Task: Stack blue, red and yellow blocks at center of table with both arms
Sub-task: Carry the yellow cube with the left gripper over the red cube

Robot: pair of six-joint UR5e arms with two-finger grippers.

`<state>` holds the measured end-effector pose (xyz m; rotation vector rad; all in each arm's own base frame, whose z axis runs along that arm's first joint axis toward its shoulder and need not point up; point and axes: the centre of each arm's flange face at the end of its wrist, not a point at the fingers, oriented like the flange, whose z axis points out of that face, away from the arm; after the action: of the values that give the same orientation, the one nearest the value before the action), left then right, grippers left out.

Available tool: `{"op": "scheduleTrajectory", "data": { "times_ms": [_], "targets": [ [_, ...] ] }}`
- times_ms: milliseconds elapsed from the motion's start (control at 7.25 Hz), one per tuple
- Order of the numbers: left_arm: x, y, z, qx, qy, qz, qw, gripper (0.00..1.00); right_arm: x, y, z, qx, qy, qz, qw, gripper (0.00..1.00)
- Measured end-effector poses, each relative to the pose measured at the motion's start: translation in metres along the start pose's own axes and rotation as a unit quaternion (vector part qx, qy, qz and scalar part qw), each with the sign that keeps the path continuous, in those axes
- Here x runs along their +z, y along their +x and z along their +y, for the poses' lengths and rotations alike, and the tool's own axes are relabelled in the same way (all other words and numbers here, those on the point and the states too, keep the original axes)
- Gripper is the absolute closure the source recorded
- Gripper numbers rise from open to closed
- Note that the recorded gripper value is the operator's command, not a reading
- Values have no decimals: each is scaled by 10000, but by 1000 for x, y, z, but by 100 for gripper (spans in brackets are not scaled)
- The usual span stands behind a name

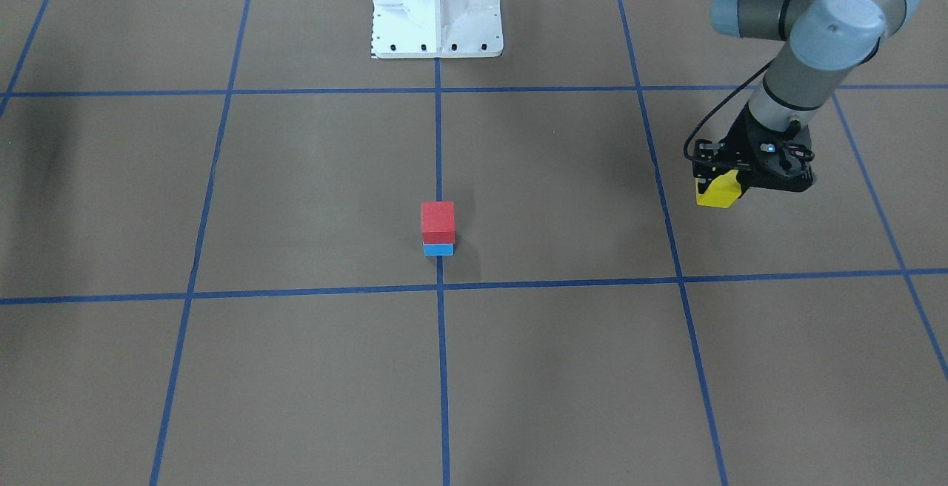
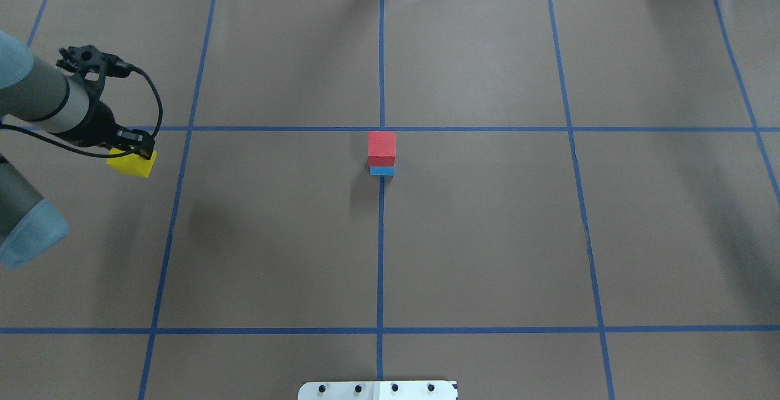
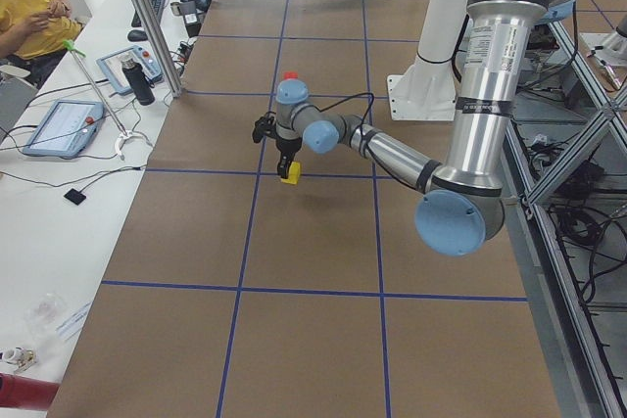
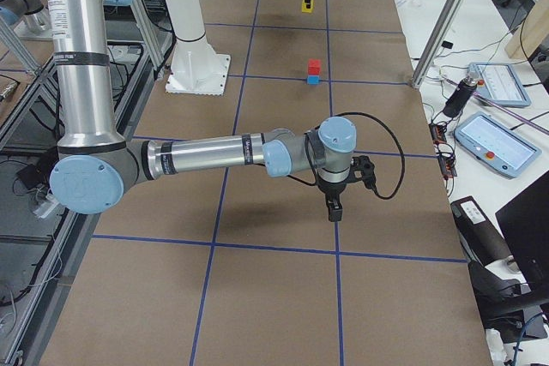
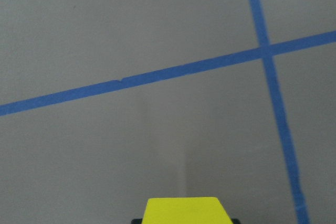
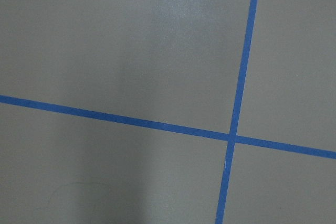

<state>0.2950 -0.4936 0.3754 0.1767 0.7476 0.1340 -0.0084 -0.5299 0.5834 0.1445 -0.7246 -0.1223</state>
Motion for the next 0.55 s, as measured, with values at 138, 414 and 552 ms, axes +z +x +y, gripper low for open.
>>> {"op": "scheduleTrajectory", "data": {
  "times_ms": [138,414,552],
  "targets": [
    [-32,46,-25,-154,-40,-14,9999,100,1,1,1,6,-10,5,10000,0],
    [-65,143,-51,-572,-185,41,9982,100,2,2,3,19,-27,9,10000,0],
    [-69,193,-63,-786,-251,92,9965,100,2,3,3,22,-31,8,10000,0]
  ]
}}
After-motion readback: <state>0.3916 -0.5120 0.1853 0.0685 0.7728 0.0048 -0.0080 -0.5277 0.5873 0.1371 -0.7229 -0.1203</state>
